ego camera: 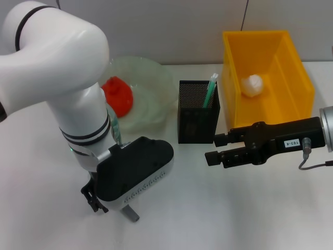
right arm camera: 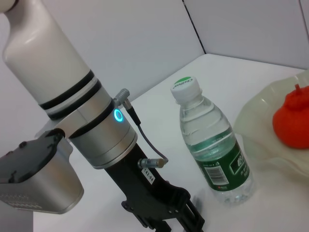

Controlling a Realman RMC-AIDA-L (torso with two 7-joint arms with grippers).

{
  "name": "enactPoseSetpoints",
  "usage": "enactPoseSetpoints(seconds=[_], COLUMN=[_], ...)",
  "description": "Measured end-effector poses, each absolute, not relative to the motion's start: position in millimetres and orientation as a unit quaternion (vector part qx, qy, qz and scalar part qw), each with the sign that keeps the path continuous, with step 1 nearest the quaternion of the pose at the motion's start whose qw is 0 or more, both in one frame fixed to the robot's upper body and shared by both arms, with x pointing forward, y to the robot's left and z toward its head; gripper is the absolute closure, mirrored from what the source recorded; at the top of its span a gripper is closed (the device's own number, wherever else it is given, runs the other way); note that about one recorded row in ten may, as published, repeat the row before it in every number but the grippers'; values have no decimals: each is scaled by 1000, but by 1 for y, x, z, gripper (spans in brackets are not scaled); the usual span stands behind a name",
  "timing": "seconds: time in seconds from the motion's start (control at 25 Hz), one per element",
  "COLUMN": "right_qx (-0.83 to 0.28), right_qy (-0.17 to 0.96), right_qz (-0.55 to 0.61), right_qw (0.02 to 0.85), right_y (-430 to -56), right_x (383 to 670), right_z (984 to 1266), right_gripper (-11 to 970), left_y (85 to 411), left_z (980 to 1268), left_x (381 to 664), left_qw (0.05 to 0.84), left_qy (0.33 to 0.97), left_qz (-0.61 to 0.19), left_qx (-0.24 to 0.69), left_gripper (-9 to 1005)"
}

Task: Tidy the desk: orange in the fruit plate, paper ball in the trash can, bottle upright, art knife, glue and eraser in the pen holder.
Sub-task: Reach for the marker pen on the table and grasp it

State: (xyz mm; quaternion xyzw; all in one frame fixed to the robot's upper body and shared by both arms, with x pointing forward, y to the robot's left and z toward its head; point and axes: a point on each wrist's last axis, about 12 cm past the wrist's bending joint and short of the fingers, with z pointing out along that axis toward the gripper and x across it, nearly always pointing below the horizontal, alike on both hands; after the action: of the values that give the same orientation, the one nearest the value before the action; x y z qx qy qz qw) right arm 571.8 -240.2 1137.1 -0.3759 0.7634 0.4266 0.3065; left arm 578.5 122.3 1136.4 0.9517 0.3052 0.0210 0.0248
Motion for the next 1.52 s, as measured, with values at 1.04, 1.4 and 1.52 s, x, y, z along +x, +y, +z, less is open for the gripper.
enactPoseSetpoints(seconds=[1.04,1.4,1.52], right_qx=[-378,-380,-380], right_qy=[763,762,762], right_qz=[422,421,421], right_qw=[311,313,313], right_y=[-242,-242,-242], right_x=[573,574,574], right_z=[1140,1141,1142], right_gripper=[213,214,214], left_y=[120,123,122], left_z=[1135,1133,1133], left_x=[580,581,581], left_qw=[24,22,23], left_qy=[309,314,317], left_qz=[23,22,22], left_qx=[950,949,948], left_gripper=[551,576,593])
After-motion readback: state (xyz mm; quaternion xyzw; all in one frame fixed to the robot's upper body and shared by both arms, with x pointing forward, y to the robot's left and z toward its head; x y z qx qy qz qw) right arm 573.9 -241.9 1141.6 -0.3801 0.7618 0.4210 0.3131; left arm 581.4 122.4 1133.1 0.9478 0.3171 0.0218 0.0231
